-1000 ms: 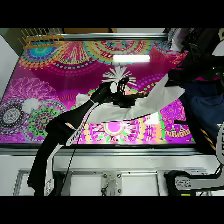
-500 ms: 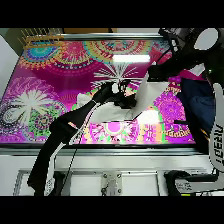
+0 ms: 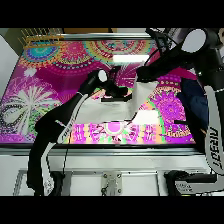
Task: Fold the clothes and pants, and hang the long-sleeved shirts on hangers.
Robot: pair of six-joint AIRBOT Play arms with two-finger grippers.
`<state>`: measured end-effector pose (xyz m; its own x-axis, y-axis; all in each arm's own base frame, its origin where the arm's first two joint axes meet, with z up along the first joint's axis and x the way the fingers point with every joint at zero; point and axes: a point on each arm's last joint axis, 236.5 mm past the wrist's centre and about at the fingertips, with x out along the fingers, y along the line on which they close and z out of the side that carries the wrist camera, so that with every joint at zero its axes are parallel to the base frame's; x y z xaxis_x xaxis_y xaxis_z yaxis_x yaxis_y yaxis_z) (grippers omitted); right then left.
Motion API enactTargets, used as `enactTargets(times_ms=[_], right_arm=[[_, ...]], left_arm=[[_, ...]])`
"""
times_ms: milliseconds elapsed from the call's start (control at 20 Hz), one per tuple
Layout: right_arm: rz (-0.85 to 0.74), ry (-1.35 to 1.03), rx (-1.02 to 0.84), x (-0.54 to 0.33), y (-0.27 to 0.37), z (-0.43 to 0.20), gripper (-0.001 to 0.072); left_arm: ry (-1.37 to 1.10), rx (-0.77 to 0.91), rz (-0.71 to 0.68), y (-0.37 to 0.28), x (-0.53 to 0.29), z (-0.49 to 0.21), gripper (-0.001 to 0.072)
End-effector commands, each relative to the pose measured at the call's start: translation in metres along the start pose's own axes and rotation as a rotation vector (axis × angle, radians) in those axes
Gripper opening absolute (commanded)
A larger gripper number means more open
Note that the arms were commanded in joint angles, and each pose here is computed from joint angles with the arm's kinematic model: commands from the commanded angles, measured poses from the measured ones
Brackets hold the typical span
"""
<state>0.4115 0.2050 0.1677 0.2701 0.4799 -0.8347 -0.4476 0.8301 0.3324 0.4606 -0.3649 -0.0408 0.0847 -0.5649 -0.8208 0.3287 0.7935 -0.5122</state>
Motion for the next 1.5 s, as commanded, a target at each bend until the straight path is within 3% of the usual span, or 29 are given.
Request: enactTargets(times_ms=[0, 400, 750, 800, 850, 900, 950, 1250, 1450], right_arm=[[0.036, -0.019, -0.044, 0.016, 0.028, 0.008, 0.0009], [0.31, 0.057, -0.067, 0.122, 0.13, 0.003, 0.0009], [0.354, 0.105, -0.059, 0.26, 0.178, -0.028, 0.0011], [0.357, 0.084, -0.052, 0.276, 0.186, -0.029, 0.0055], [0.357, 0.06, -0.049, 0.288, 0.192, -0.028, 0.0228], [0.365, 0.042, -0.045, 0.297, 0.2, -0.029, 0.05], [0.377, 0.021, -0.037, 0.299, 0.208, -0.026, 0.0711], [0.441, -0.191, 0.019, 0.216, 0.207, 0.047, 0.0717], [0.315, -0.147, -0.06, 0.169, 0.15, 0.046, 0.0717]], left_arm=[[-0.091, -0.002, 0.018, 0.025, -0.066, 0.027, 0.0009], [-0.315, -0.099, 0.082, 0.089, -0.229, 0.055, 0.0009], [-0.415, -0.132, 0.132, 0.108, -0.317, 0.04, 0.0009], [-0.428, -0.134, 0.137, 0.109, -0.325, 0.039, 0.0009], [-0.44, -0.136, 0.141, 0.11, -0.331, 0.039, 0.0009], [-0.445, -0.133, 0.143, 0.109, -0.334, 0.038, 0.0009], [-0.449, -0.138, 0.144, 0.111, -0.336, 0.038, 0.0009], [-0.447, -0.132, 0.148, 0.111, -0.337, 0.037, 0.0009], [-0.446, -0.13, 0.148, 0.111, -0.337, 0.037, 0.0009]])
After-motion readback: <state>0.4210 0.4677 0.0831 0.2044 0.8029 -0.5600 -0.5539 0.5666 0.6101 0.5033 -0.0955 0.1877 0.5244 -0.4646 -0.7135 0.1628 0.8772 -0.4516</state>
